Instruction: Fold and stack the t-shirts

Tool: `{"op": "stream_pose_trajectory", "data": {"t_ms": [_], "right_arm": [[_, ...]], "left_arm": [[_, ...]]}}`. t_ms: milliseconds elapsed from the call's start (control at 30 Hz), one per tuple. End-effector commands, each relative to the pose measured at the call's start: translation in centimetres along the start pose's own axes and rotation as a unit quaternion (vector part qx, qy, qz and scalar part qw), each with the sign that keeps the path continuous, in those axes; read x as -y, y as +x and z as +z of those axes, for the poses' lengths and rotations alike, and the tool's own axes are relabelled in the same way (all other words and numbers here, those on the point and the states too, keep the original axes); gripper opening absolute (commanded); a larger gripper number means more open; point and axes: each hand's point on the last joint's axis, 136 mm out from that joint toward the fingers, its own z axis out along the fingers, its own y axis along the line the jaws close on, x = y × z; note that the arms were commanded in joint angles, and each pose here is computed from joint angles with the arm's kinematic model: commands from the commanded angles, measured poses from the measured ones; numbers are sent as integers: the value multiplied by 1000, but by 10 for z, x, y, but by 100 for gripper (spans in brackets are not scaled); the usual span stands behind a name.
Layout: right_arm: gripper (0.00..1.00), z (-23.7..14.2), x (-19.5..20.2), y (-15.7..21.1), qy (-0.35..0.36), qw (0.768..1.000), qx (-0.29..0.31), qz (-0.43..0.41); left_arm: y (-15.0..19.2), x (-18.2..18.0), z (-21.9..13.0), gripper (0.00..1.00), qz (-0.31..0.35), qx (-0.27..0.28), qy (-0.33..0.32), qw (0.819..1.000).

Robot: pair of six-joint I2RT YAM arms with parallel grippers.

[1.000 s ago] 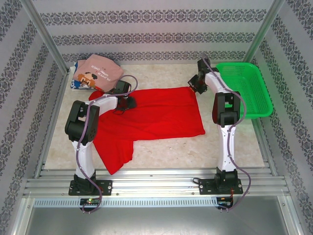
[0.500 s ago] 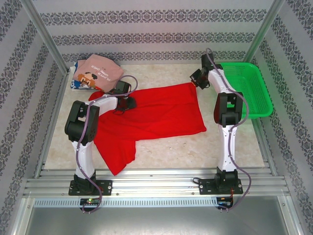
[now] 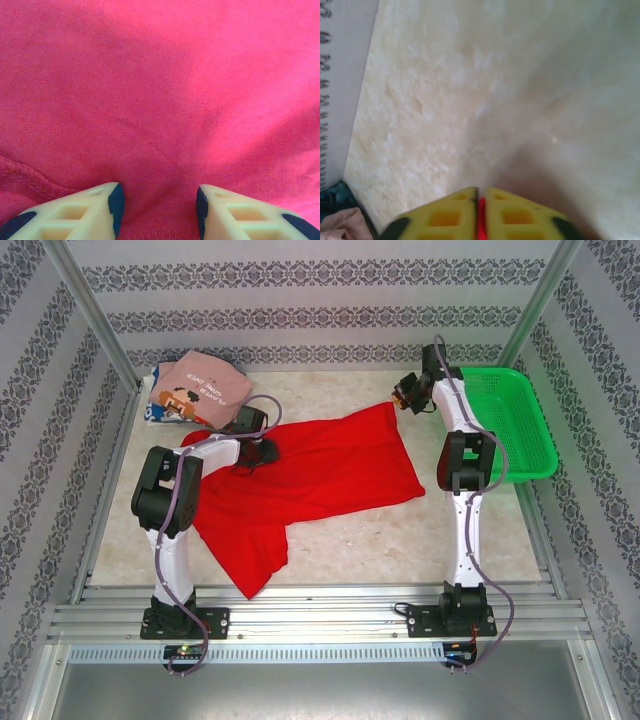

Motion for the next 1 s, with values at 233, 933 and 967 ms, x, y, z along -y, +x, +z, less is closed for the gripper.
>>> {"op": "stream_pose_trajectory", "data": {"t_ms": [233, 933, 967], "right_arm": [[33, -57, -14, 19, 21, 997, -1, -69], [25, -37, 77, 99, 159, 979, -78, -105], [25, -37, 79, 99, 165, 977, -76, -108]], "left_arm": [[51, -20, 6, 48, -8, -88, -26, 996], [6, 27, -28, 71, -23, -27, 60, 998], [2, 32, -32, 73, -25, -22, 67, 997]]}}
